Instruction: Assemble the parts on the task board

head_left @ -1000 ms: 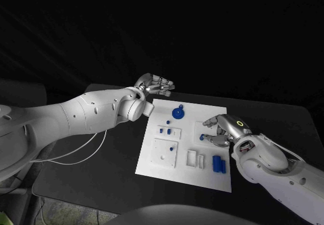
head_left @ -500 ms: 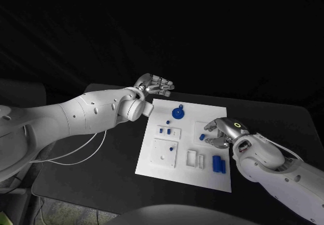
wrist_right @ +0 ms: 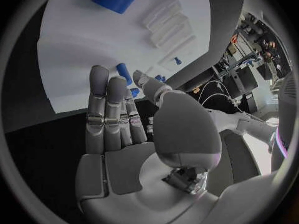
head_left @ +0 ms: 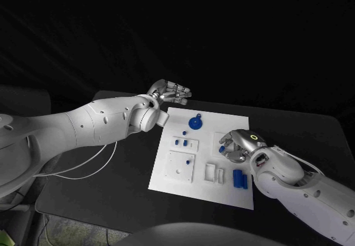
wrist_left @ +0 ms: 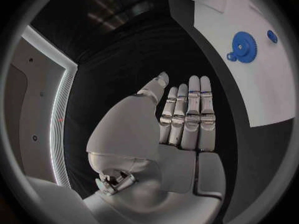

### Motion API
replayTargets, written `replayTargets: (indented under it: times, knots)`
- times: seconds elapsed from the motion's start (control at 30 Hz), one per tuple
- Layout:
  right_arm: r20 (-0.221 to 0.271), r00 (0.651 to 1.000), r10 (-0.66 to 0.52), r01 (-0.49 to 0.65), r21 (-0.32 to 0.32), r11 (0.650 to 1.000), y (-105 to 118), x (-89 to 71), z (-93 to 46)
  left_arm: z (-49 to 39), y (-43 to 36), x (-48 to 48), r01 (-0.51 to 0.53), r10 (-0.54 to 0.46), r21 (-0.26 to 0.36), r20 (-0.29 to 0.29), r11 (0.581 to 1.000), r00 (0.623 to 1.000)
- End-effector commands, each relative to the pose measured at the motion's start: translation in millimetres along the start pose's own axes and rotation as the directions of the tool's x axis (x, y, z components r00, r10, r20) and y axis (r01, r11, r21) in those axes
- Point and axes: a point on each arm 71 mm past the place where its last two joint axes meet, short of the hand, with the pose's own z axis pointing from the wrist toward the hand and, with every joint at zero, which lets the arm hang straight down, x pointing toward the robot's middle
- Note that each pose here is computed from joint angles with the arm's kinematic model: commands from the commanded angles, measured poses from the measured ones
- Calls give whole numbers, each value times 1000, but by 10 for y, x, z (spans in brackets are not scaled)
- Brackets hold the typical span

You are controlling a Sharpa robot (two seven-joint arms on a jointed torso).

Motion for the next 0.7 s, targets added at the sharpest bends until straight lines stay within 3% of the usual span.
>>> replayTargets:
  times: [0.03,0.43,0.7]
  knots:
    - [-16,1000,-18,18,-11,1000,16,41,8,7,-21,30,10,-10,10,-17,1000,1000]
    - [-42,998,-41,41,2,999,-11,163,39,10,-20,34,11,-11,8,-19,1000,1000]
    - [-21,999,-38,38,4,999,23,193,61,12,-19,37,11,-11,6,-21,1000,1000]
